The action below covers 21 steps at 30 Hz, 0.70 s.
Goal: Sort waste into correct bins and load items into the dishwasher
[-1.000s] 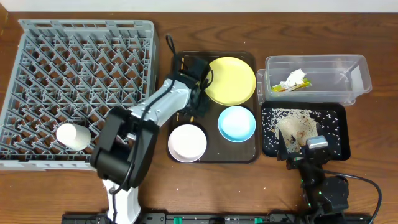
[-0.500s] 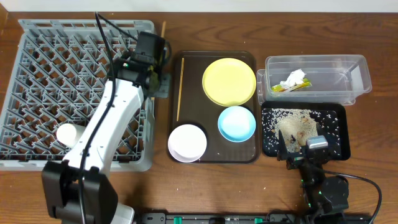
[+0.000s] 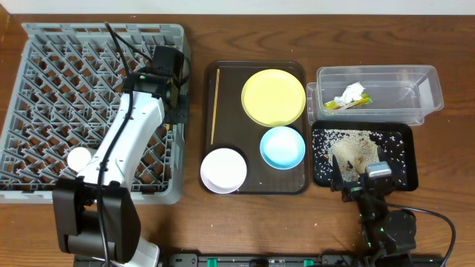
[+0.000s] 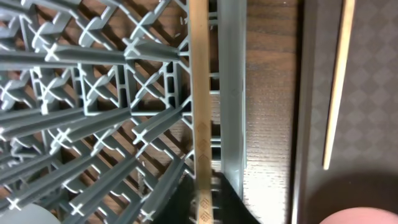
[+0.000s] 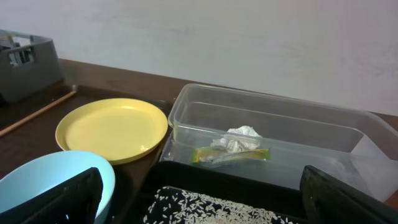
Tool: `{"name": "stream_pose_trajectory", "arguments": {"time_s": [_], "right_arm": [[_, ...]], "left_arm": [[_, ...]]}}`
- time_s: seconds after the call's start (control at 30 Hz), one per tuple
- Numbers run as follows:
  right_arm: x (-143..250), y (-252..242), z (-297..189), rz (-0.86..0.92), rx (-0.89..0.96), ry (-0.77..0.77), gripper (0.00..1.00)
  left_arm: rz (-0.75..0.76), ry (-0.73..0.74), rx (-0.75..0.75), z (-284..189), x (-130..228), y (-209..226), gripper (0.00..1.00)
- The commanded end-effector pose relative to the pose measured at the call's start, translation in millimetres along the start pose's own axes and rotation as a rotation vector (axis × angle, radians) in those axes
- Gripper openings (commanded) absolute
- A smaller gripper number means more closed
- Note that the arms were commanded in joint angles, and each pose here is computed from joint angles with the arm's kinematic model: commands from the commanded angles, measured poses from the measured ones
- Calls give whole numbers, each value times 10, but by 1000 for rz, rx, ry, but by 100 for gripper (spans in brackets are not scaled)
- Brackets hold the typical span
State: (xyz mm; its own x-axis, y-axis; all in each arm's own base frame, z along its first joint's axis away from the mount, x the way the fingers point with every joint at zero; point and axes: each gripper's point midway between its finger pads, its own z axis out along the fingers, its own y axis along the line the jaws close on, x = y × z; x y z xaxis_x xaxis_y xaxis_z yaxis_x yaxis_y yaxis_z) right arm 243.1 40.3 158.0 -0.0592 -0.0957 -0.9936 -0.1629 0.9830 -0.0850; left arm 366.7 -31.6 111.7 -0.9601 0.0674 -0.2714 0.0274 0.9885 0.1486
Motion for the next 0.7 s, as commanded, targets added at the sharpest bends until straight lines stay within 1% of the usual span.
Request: {"name": "stream_pose_trajectory", "arguments": {"time_s": [0.0,0.03,0.1,0.23,0.33,0.4,0.47,0.57,0.67], "right_arm": [[12,-17,0,13,6,0,99],[12,-17,0,13,6,0,99],[12,-17,0,13,6,0,99],[12,-17,0,13,6,0,99],[12,-17,0,13,6,0,99],[12,-17,0,13,6,0,99],[12,-17,0,13,6,0,99],[12,-17,0,13,6,0,99],[12,-17,0,13,6,0,99]], "left_arm": [[-40,-9,-13,-32,-5,47,49],[-38,-12,1,-55,-11,19,51],[-34,-23,71,-129,-38,-109,51],[2,-61,303,-300,-120,-606,46],[53,-95,386,-329,-172,-920,44],[112,-117,396,-286,-186,-1084,44],[142,-117,346,-164,-182,-1146,44],[166,-107,244,106,-208,-1171,44],[162,-106,233,286,-255,-1215,44]]}}
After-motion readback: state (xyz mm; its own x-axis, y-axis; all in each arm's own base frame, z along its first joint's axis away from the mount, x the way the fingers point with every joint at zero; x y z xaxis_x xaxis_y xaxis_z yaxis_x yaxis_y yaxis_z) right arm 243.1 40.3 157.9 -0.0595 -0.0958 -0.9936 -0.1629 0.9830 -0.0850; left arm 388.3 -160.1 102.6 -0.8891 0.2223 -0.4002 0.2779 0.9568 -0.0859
